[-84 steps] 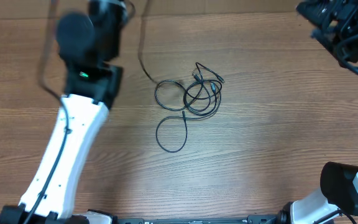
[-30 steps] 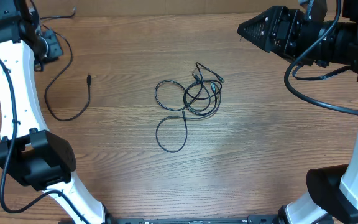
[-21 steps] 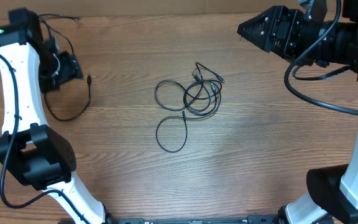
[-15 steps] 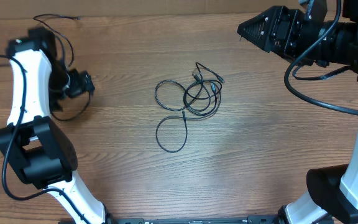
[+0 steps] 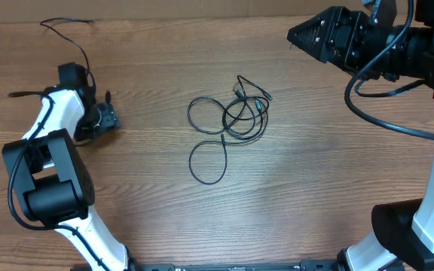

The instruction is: Untangle cables

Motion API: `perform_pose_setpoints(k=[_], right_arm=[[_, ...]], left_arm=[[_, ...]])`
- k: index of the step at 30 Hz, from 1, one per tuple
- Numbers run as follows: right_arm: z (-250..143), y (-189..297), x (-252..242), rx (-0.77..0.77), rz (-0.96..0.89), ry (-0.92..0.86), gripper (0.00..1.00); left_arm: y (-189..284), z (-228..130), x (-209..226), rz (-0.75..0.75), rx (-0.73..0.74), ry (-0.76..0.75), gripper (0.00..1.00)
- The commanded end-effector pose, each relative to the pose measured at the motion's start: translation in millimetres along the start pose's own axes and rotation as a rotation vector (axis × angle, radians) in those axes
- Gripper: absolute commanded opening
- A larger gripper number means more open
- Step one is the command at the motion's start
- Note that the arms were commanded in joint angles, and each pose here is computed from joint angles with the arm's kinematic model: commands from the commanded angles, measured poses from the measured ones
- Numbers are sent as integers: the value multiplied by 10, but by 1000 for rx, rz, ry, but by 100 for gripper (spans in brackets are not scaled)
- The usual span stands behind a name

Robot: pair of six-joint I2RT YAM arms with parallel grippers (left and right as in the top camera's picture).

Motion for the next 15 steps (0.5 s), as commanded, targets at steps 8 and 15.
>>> perform_pose_setpoints(k=[8,15], right_arm=[[-13,57,49,-19,4,25,82],[-13,57,49,-19,4,25,82]], left_arm=[[-101,15,-60,-22,-48,-74,4],[177,269,-279,-308,-51,163,4]])
Point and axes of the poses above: each gripper's point midway between its finger pads, its own y axis back along the fingers, its own x axis along the line the jaws close on, z = x × y, the point moved 8 cm from there along y, back along the fingers, and after that the axes turned 7 degrees about y, right-handed, at the moved point
